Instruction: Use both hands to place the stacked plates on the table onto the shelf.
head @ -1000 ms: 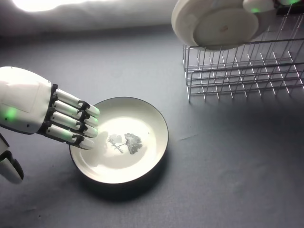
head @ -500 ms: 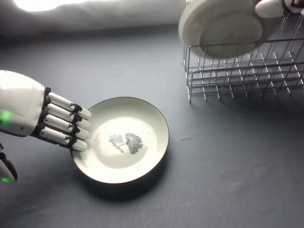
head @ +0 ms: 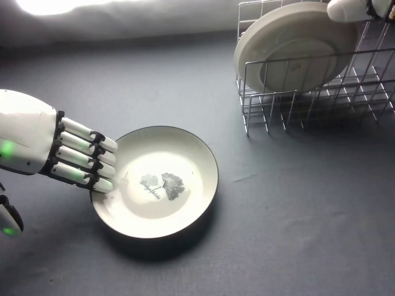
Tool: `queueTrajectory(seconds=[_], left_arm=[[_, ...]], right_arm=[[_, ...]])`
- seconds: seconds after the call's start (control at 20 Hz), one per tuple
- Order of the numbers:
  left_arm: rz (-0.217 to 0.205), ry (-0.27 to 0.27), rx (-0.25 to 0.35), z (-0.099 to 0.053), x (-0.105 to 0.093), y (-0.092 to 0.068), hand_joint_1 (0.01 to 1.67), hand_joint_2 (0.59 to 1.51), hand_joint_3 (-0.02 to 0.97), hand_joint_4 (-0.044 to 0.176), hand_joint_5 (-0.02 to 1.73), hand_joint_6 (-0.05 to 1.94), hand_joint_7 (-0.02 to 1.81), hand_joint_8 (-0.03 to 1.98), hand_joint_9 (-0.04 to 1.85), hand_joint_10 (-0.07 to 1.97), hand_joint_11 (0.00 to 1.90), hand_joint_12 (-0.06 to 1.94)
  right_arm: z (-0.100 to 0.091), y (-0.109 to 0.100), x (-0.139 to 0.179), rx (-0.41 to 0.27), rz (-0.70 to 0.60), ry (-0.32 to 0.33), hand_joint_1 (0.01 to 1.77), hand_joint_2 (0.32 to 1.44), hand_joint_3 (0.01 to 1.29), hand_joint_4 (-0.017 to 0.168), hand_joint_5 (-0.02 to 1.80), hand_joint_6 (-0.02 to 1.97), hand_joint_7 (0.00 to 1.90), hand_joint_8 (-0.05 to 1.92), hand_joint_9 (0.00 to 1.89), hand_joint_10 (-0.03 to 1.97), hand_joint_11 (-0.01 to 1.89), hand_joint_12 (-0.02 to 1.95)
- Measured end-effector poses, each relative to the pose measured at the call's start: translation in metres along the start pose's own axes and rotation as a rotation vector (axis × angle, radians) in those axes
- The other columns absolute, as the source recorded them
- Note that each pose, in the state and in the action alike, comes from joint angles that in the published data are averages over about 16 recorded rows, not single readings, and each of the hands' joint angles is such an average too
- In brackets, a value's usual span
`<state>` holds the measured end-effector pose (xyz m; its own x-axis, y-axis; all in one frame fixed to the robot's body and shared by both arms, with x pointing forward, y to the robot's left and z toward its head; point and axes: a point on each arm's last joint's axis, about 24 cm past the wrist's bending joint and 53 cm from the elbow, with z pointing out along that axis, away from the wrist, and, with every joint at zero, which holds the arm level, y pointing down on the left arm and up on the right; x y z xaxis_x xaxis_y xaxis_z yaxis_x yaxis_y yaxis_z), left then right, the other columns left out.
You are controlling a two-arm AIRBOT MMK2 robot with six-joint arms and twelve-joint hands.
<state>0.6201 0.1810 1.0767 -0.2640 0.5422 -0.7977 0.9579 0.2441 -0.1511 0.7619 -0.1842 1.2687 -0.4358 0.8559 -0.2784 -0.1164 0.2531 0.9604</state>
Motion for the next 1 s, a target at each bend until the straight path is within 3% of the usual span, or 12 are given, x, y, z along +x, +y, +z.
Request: queueTrajectory(seconds=[0.3,0.55,1.0], left_arm=[[-0.007,0.003,-0.002,0.000,0.003,0.001,0.02,1.101,0.007,-0.001,0.02,0.01,0.02,0.01,0.01,0.00,0.02,-0.03],[-0.014,0.008,-0.001,0.000,0.006,0.000,0.02,1.099,0.007,-0.002,0.01,0.01,0.02,0.01,0.01,0.00,0.02,-0.03],[-0.034,0.023,0.001,0.003,0.017,-0.001,0.02,1.101,0.007,-0.005,0.01,0.00,0.02,0.01,0.01,0.00,0.01,-0.03]], right_arm=[[0.000,0.022,0.015,-0.074,-0.150,0.041,0.80,1.02,0.01,-0.004,0.09,0.02,0.11,0.02,0.11,0.00,0.01,0.45],[-0.001,0.043,0.043,-0.166,-0.363,0.108,0.74,0.99,0.01,-0.004,0.03,0.02,0.04,0.02,0.04,0.00,0.01,0.18],[-0.013,0.064,0.113,-0.367,-0.747,0.280,0.71,0.95,0.01,0.000,0.02,0.02,0.01,0.02,0.02,0.00,0.02,0.00]])
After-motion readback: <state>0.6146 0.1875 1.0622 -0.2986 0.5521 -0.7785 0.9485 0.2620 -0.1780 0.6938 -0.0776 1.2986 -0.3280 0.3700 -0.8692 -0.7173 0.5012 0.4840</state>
